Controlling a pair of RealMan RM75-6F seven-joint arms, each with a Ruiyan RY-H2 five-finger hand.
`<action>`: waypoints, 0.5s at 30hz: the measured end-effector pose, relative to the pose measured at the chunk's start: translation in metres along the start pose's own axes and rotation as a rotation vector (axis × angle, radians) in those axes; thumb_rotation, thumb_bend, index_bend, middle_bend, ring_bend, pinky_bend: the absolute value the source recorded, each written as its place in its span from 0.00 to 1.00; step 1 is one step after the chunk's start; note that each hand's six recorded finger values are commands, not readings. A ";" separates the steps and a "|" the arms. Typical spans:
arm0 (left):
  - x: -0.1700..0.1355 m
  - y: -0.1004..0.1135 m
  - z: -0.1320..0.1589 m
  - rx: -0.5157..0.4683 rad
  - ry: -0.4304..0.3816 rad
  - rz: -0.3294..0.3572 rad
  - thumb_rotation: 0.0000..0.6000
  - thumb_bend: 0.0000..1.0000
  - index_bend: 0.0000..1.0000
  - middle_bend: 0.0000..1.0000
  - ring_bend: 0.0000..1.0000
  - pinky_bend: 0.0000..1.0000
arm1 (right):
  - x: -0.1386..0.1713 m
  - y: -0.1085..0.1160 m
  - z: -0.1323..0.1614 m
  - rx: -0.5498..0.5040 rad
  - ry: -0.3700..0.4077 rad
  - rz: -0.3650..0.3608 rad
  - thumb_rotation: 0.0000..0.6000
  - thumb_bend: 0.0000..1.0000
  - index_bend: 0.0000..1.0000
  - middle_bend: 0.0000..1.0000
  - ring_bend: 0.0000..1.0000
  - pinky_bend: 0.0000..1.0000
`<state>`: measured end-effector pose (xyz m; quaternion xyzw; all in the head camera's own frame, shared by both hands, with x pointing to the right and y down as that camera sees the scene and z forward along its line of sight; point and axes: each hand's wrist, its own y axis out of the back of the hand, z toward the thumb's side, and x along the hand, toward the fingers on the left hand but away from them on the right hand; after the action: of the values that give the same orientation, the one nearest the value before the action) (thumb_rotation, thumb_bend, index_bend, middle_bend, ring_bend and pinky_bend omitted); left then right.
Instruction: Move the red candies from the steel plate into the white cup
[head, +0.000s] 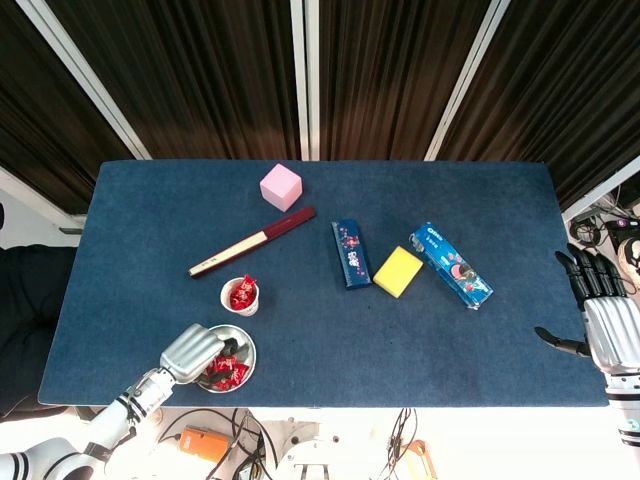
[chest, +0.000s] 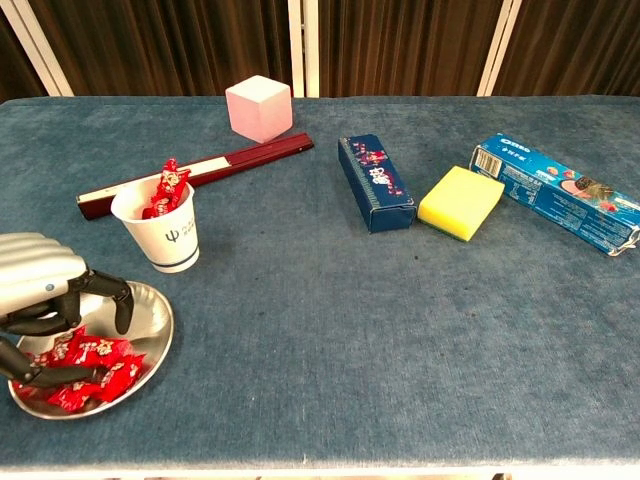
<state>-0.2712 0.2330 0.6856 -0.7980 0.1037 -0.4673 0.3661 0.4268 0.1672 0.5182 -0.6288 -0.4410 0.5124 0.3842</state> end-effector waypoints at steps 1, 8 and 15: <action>0.000 0.000 -0.001 0.000 0.002 -0.001 0.92 0.20 0.43 0.96 0.92 0.83 | 0.000 0.000 0.000 0.000 0.000 0.001 1.00 0.16 0.00 0.01 0.00 0.03; -0.001 -0.001 -0.005 -0.003 0.014 -0.005 0.92 0.22 0.46 0.96 0.92 0.83 | -0.001 -0.001 0.001 0.001 0.002 0.004 1.00 0.16 0.00 0.01 0.00 0.03; 0.003 -0.004 -0.006 -0.046 0.012 -0.017 0.92 0.36 0.54 0.96 0.92 0.83 | -0.001 -0.001 0.001 0.001 0.001 0.004 1.00 0.16 0.00 0.01 0.00 0.02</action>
<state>-0.2756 0.2315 0.6921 -0.8042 0.1100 -0.4726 0.3431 0.4254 0.1666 0.5190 -0.6296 -0.4395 0.5130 0.3837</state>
